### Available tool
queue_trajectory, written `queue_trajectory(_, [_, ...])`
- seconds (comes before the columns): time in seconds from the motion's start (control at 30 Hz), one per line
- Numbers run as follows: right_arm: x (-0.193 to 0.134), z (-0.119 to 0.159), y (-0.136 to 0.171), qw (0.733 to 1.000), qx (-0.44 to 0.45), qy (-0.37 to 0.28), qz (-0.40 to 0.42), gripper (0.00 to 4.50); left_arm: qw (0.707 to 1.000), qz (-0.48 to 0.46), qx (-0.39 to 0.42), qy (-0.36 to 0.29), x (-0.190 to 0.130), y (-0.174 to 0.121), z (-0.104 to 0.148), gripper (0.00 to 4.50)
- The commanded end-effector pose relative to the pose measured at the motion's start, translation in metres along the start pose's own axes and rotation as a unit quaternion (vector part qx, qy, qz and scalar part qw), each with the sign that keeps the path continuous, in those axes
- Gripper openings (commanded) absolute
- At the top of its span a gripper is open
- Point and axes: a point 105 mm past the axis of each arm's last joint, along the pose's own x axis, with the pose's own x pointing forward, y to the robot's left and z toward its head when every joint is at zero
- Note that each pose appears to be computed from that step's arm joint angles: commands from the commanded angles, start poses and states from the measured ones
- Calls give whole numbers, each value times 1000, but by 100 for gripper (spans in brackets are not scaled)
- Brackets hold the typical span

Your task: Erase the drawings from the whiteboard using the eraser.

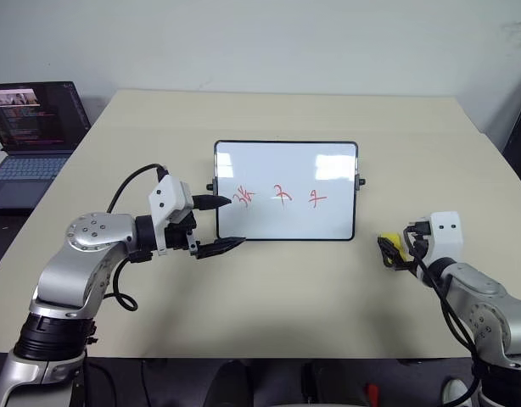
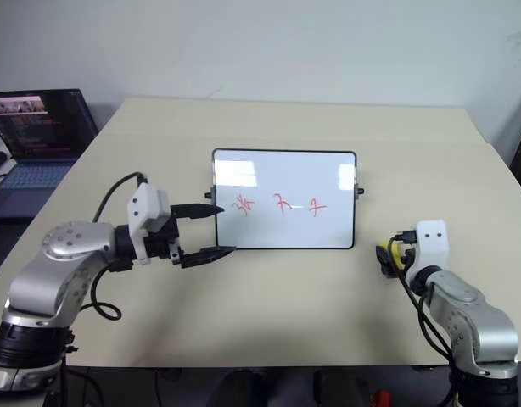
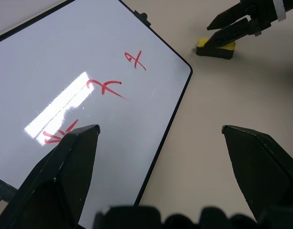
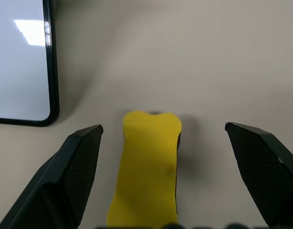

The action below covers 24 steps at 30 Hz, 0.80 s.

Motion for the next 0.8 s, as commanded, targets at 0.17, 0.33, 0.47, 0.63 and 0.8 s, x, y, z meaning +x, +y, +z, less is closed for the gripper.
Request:
queue_trajectory(0.17, [0, 9, 0, 999, -16, -31, -23, 450, 1000, -4, 20, -8, 2, 3, 6, 447])
queue_trajectory(0.33, [4, 8, -1, 999, -14, -37, -30, 450, 1000, -1, 24, -6, 2, 6, 5, 447])
queue_trajectory(0.47, [6, 6, -3, 999, -11, -36, -35, 450, 1000, 1, 26, -5, 2, 7, 4, 447])
queue_trajectory(0.63, [8, 5, -4, 999, -6, -36, -37, 450, 1000, 4, 26, -3, 1, 8, 3, 447])
queue_trajectory(0.8, [11, 4, -3, 999, -6, -31, -32, 356, 1000, 10, 26, 0, 1, 8, 2, 450])
